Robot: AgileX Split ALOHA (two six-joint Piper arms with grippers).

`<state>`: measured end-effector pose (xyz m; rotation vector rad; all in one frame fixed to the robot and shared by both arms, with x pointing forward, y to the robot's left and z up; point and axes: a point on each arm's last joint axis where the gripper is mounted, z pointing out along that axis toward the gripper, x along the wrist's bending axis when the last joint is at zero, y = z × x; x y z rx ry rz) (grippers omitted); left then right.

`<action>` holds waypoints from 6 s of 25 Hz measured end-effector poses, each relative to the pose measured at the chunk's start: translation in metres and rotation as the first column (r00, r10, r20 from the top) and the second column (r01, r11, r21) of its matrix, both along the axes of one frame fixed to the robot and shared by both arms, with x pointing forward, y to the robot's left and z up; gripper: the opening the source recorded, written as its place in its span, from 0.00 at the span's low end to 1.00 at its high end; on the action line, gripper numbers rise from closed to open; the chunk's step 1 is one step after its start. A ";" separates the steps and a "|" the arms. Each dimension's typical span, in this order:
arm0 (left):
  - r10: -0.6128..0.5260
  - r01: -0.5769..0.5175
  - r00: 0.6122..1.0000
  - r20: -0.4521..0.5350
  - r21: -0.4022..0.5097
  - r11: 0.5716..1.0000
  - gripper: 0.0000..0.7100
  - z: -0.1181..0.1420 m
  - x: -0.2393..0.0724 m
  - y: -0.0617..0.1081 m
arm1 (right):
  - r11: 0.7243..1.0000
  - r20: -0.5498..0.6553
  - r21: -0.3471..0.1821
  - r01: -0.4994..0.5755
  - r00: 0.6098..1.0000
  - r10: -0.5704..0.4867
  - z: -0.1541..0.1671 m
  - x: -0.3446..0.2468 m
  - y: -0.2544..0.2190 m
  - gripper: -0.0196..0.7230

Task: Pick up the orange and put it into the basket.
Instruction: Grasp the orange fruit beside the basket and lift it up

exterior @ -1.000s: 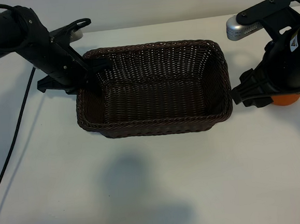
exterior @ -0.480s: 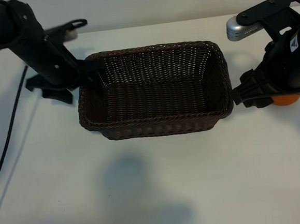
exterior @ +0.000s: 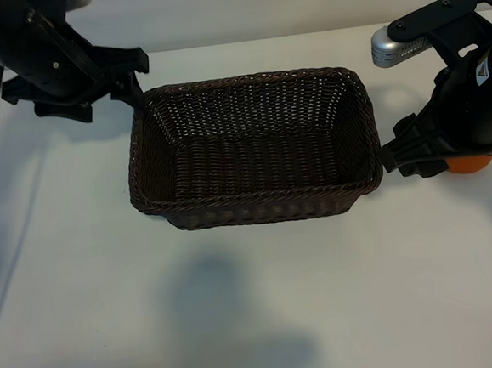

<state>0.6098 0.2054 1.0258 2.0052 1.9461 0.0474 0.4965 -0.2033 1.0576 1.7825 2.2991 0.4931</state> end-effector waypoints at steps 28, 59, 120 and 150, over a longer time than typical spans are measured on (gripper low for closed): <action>0.138 -0.139 0.990 0.023 0.111 0.984 0.87 0.062 -0.037 0.123 | 1.000 -0.011 -0.004 0.001 1.000 -0.001 0.000 -0.001 0.000 0.81; 0.074 -0.250 0.669 0.739 0.130 0.959 0.84 0.150 -0.313 0.098 | 1.000 -0.012 -0.010 -0.001 1.000 0.001 -0.001 -0.001 -0.001 0.81; 0.142 -0.281 0.756 0.640 0.121 0.952 0.83 0.017 -0.385 0.091 | 0.993 0.079 -0.062 0.098 0.993 -0.093 0.002 0.007 -0.009 0.80; 0.078 -0.206 0.769 0.634 0.130 0.970 0.83 0.014 -0.384 0.092 | 0.944 0.052 -0.107 0.313 0.950 -0.309 -0.072 0.088 -0.069 0.82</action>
